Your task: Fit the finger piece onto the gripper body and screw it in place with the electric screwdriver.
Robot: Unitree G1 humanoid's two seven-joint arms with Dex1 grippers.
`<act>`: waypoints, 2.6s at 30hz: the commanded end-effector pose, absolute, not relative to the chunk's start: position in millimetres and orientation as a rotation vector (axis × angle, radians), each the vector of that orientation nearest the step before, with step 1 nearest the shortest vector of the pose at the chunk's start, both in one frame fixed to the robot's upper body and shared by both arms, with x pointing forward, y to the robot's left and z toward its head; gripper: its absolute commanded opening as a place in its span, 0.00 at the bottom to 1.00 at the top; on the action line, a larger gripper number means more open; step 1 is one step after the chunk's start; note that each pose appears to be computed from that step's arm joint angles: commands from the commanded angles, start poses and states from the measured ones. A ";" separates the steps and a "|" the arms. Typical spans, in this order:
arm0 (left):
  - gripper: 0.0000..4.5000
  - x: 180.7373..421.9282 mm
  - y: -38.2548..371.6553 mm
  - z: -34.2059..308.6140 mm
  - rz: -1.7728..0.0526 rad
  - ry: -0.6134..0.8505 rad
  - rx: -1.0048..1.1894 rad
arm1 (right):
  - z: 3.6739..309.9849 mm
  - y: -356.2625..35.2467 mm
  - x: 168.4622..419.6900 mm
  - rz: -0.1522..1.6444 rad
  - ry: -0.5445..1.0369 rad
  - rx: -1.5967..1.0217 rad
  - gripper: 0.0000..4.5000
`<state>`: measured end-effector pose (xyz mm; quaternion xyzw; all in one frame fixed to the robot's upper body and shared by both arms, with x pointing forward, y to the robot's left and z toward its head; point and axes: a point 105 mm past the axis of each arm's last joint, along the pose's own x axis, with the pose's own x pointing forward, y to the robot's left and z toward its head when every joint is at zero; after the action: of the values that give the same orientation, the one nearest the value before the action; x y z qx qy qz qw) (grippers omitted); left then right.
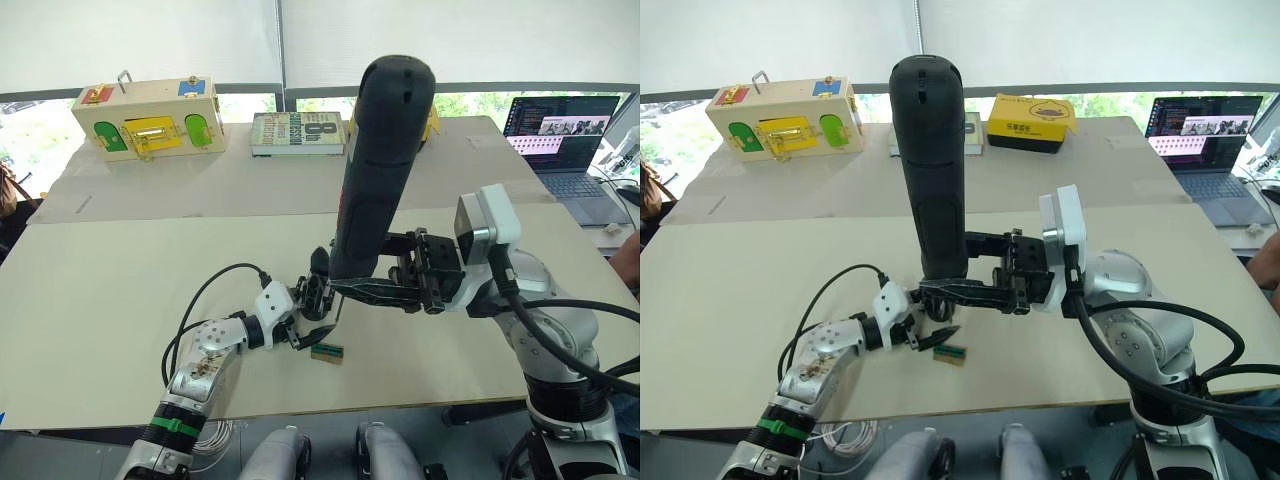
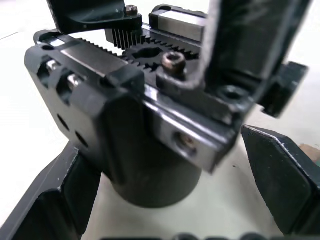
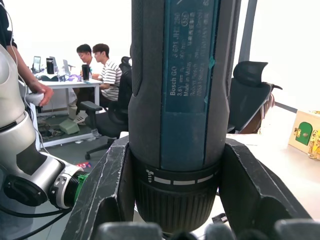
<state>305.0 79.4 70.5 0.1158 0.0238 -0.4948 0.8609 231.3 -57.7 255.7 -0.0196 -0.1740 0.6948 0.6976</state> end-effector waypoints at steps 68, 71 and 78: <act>0.98 303.7 89.9 46.8 -1.055 0.104 0.221 | 269.9 -58.9 225.7 1.543 -0.478 -0.061 0.43; 0.98 303.7 87.8 47.1 -1.062 0.110 0.222 | 270.0 -58.8 225.8 1.542 -0.479 -0.061 0.43; 0.50 303.7 87.1 46.2 -1.064 0.136 0.227 | 275.6 -57.0 224.4 1.548 -0.504 -0.061 0.43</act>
<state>311.9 92.2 67.3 0.1089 0.0209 -0.4944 0.8622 232.0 -55.8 258.1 -0.0151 -0.1807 0.6925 0.6983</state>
